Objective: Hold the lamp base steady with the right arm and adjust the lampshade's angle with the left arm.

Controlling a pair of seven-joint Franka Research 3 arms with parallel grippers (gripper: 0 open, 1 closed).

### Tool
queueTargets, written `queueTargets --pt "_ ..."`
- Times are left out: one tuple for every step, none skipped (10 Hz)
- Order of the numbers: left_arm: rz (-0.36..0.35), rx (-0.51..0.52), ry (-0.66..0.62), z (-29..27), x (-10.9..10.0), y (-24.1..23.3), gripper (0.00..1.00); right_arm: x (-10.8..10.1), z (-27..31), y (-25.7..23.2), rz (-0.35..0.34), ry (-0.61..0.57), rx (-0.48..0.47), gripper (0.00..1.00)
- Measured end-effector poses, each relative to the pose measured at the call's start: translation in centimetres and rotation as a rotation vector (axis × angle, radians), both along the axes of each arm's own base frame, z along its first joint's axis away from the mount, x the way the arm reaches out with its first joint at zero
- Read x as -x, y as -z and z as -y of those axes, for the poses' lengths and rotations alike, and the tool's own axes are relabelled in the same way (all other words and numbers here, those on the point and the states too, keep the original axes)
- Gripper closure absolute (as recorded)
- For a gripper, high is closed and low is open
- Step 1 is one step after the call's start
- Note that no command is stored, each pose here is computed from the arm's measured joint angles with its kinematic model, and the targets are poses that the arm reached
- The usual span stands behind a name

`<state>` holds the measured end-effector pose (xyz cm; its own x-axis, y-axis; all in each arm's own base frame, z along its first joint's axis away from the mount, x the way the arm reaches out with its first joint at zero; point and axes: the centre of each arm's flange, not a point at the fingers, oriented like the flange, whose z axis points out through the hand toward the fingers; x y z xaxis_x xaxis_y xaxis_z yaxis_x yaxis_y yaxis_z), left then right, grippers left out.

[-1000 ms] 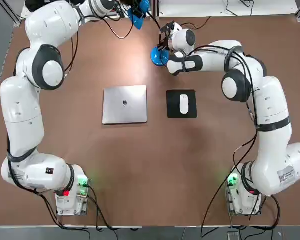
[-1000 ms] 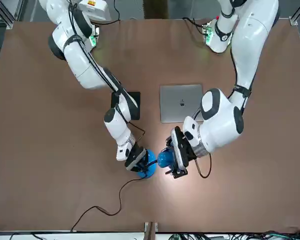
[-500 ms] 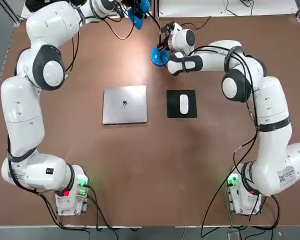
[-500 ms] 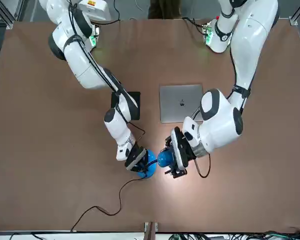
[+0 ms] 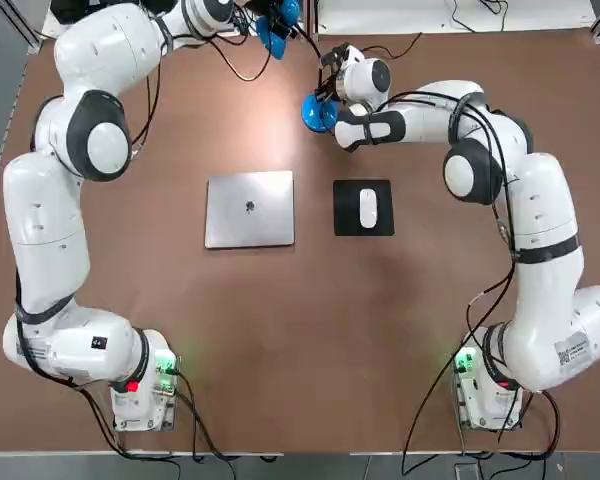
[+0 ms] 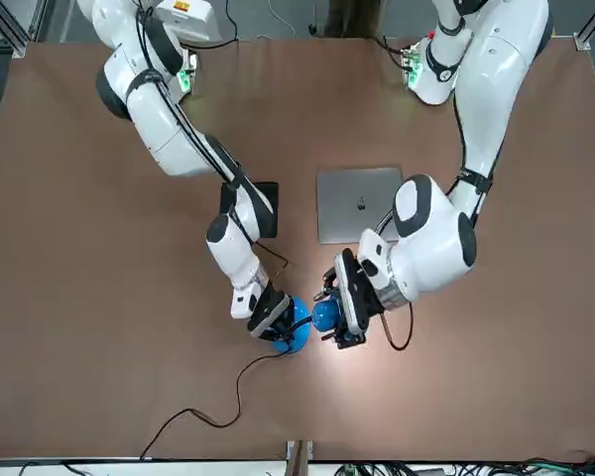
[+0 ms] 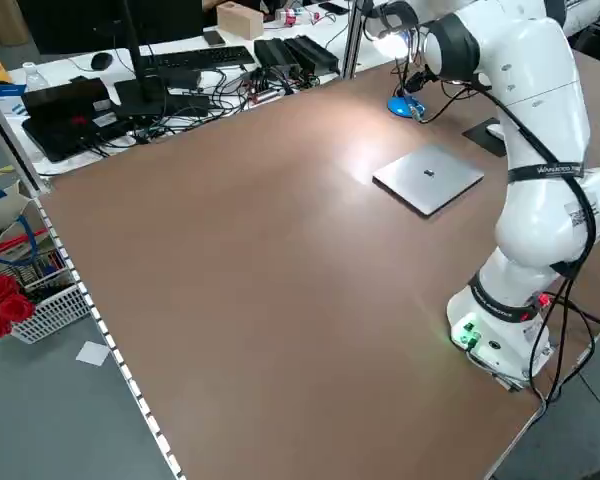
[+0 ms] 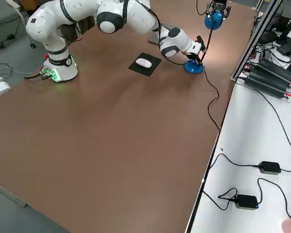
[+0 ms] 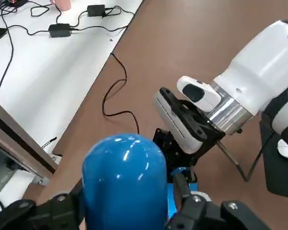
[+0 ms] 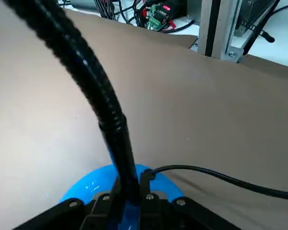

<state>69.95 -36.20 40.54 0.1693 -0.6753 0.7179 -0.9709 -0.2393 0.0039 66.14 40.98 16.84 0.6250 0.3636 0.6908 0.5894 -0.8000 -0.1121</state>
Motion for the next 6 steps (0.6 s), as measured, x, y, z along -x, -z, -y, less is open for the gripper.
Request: queueTargets --pt "-0.002 0.001 -0.002 -0.12 -0.06 0.03 0.34 0.0 0.0 0.0 0.0 0.0 0.0 0.85" --pt "-0.002 0.001 -0.003 -0.18 -0.1 0.04 0.35 0.0 0.0 0.0 0.0 0.0 0.0 0.85" --pt "-0.002 0.002 -0.004 -0.24 -0.13 0.04 0.37 0.0 0.0 0.0 0.0 0.0 0.0 0.85" --pt "-0.003 0.002 -0.005 -0.29 -0.15 0.05 0.39 0.0 0.0 0.0 0.0 0.0 0.0 0.85" --pt "-0.004 0.003 -0.006 -0.29 -0.15 0.06 0.41 0.0 -0.01 0.0 0.001 0.0 0.0 0.85" --pt "-0.005 0.003 -0.007 -0.29 -0.15 0.08 0.42 0.0 -0.01 0.0 0.001 0.0 0.0 0.85"
